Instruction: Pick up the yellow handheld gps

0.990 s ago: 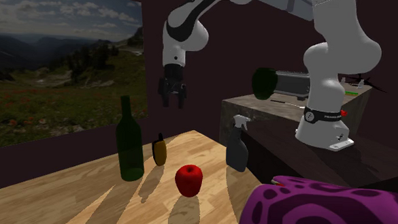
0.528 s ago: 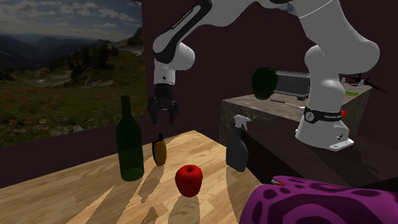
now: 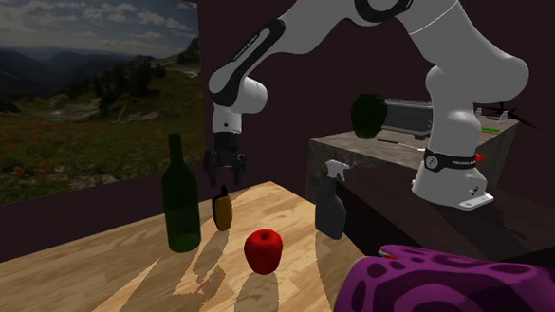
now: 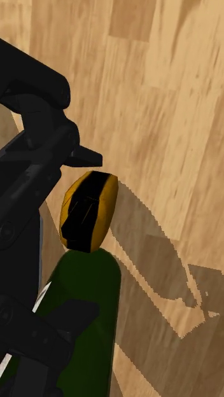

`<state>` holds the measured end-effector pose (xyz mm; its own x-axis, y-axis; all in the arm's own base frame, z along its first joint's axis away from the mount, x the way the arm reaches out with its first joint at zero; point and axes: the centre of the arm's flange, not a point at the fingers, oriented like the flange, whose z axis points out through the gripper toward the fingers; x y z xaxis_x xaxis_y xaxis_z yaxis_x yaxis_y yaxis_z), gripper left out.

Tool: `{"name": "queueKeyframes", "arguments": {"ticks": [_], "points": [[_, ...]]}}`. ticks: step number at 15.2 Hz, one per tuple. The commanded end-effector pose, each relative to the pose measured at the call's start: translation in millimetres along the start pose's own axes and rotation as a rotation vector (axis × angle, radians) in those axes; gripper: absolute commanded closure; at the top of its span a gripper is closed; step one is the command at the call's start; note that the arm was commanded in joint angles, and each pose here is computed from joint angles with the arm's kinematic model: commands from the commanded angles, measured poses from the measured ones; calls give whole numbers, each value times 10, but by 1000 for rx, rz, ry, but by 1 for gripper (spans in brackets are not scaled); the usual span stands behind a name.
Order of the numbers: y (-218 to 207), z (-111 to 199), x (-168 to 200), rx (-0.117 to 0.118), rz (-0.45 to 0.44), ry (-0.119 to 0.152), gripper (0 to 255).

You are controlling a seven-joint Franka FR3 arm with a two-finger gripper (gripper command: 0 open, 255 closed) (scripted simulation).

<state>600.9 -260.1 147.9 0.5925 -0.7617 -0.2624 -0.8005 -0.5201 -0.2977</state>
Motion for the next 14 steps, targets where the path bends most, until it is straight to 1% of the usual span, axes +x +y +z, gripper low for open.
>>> {"name": "queueKeyframes", "arguments": {"ticks": [1,2,3,12,14], "points": [[28,93,28,0,0,0,0],[28,93,28,0,0,0,0],[22,91,16,0,0,0,255],[28,93,28,0,0,0,255],[-3,-4,0,0,0,0,255]]}}
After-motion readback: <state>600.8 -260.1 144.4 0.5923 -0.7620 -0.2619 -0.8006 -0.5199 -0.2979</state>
